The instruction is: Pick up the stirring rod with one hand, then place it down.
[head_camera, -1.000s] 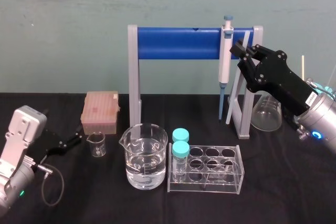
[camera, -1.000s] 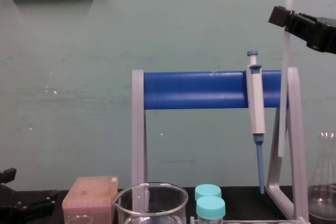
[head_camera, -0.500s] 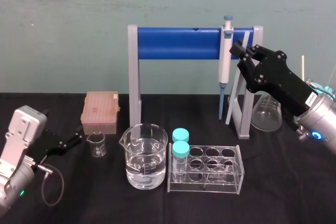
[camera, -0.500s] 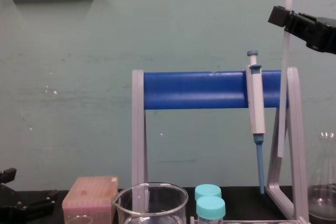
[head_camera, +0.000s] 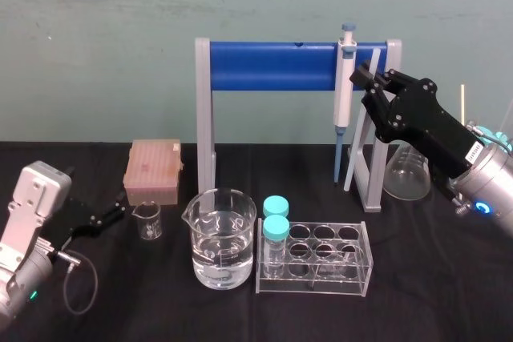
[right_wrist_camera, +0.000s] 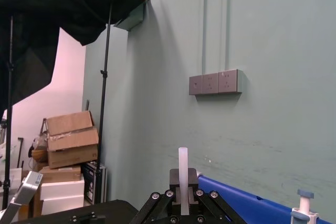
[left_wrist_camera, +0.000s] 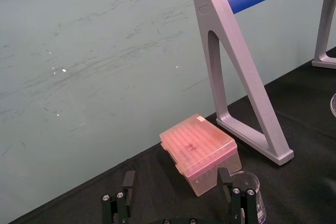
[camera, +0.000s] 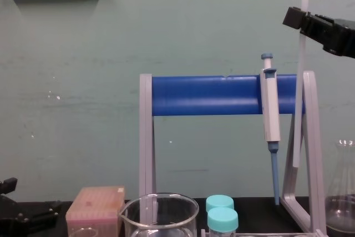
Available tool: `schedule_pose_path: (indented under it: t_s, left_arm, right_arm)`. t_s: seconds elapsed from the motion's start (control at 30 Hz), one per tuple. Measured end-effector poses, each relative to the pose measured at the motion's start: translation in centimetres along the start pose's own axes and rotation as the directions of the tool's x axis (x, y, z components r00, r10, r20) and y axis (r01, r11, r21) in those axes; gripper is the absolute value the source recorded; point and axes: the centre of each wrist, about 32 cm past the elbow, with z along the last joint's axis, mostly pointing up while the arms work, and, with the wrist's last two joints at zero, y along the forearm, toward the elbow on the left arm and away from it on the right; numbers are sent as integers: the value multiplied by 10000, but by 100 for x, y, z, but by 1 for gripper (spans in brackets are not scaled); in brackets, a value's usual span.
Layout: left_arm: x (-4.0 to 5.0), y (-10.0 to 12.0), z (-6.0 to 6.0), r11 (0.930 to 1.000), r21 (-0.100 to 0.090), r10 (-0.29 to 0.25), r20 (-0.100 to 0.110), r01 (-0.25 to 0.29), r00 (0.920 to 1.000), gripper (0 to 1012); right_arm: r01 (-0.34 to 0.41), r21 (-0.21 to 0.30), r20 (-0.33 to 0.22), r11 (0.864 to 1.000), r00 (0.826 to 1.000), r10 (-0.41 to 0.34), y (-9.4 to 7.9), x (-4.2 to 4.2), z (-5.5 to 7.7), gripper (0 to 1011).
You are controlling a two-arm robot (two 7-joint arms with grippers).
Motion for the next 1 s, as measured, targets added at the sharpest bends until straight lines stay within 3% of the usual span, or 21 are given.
schedule_pose_path:
  t_s: [1.0]
  left_arm:
    - [0,0,0,10000,0,0,0,0,10000,1000]
  right_arm:
    - [-88,-88,-133,9999,9999,87,7,7,-22,72]
